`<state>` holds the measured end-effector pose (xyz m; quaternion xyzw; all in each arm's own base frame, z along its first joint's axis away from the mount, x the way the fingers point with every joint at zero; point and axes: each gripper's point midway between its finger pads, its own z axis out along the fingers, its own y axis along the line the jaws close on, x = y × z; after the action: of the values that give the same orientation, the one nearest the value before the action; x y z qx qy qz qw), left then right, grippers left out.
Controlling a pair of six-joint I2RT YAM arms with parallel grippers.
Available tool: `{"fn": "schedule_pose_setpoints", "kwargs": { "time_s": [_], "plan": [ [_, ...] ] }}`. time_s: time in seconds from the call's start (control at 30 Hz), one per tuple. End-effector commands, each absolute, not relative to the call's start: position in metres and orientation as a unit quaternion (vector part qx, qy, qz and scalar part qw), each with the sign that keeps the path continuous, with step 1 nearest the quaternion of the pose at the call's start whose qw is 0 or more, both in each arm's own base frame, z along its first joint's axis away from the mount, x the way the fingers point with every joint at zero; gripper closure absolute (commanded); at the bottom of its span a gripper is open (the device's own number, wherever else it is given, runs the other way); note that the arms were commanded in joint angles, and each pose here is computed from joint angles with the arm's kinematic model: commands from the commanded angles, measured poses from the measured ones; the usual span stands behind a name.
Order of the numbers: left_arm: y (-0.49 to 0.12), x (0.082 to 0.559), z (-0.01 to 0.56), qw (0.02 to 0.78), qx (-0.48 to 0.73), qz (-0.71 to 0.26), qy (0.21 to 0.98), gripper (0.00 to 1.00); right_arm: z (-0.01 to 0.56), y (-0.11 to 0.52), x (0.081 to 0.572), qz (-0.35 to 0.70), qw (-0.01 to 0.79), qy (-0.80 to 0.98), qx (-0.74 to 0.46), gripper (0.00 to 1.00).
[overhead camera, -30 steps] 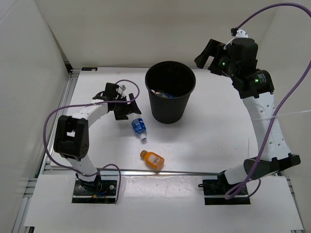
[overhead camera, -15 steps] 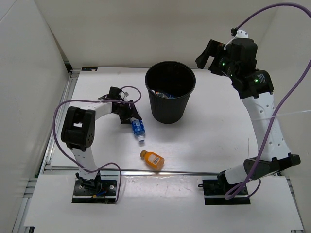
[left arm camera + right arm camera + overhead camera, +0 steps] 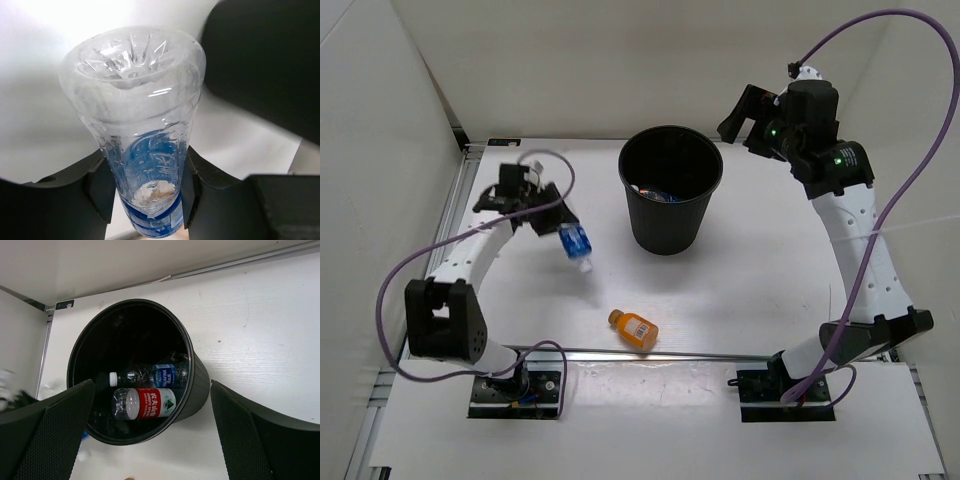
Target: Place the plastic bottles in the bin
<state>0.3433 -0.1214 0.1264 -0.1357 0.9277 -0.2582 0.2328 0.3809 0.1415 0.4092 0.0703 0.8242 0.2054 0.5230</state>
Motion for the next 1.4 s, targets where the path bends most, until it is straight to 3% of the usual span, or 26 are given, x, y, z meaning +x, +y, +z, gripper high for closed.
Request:
{"fn": "schedule_pose_setpoints", "kwargs": {
  "time_s": [0.0, 0.13, 0.2, 0.23, 0.37, 0.67, 0.87, 0.9, 0.93, 1.0, 1.1, 1.17, 1.3, 1.33, 1.37],
  "plan": [
    [-0.105, 0.386, 0.25, 0.404, -0.115, -0.242, 0.875, 0.8, 0.413, 0.146, 0.381, 0.222, 0.521, 0.821, 0.075, 0.01],
    [-0.121, 0.417, 0.396, 0.53, -0.061, -0.287, 0.796, 0.8, 0.408, 0.144, 0.38, 0.215, 0.518, 0.824, 0.079, 0.01],
    [-0.14, 0.433, 0.422, 0.543, -0.038, -0.306, 0.781, 0.79, 0.412, 0.14, 0.375, 0.213, 0.524, 0.821, 0.082, 0.01],
    [-0.155, 0.431, 0.462, 0.574, -0.015, -0.323, 0.753, 0.79, 0.406, 0.137, 0.376, 0.202, 0.522, 0.825, 0.082, 0.01],
    [-0.203, 0.45, 0.486, 0.578, 0.026, -0.361, 0.731, 0.76, 0.415, 0.122, 0.364, 0.179, 0.544, 0.815, 0.088, 0.01],
    [-0.312, 0.477, 0.433, 0.537, 0.095, -0.377, 0.749, 0.67, 0.422, 0.1, 0.344, 0.146, 0.568, 0.804, 0.094, 0.01],
    [-0.326, 0.474, 0.411, 0.53, 0.124, -0.357, 0.759, 0.58, 0.433, 0.087, 0.33, 0.118, 0.591, 0.795, 0.068, 0.01],
    [-0.326, 0.475, 0.407, 0.527, 0.124, -0.355, 0.762, 0.53, 0.436, 0.089, 0.326, 0.124, 0.594, 0.793, 0.059, 0.01],
    [-0.324, 0.472, 0.409, 0.528, 0.124, -0.356, 0.761, 0.3, 0.434, 0.091, 0.323, 0.129, 0.592, 0.794, 0.054, 0.01],
    [-0.325, 0.462, 0.414, 0.527, 0.128, -0.359, 0.76, 0.02, 0.428, 0.096, 0.321, 0.135, 0.587, 0.798, 0.031, 0.01],
    [-0.316, 0.447, 0.427, 0.535, 0.132, -0.358, 0.754, 0.0, 0.419, 0.115, 0.309, 0.172, 0.57, 0.803, -0.024, 0.01],
    [-0.303, 0.44, 0.423, 0.54, 0.128, -0.334, 0.762, 0.0, 0.425, 0.149, 0.286, 0.249, 0.559, 0.781, -0.128, 0.01],
    [-0.234, 0.398, 0.459, 0.603, 0.065, -0.261, 0.751, 0.0, 0.398, 0.213, 0.25, 0.3, 0.499, 0.767, -0.268, 0.01],
    [-0.216, 0.391, 0.457, 0.61, 0.045, -0.24, 0.754, 0.0, 0.39, 0.224, 0.243, 0.303, 0.479, 0.77, -0.291, 0.01],
    [-0.2, 0.388, 0.42, 0.59, 0.03, -0.207, 0.78, 0.0, 0.371, 0.232, 0.232, 0.297, 0.446, 0.779, -0.326, 0.01]
  ]
}}
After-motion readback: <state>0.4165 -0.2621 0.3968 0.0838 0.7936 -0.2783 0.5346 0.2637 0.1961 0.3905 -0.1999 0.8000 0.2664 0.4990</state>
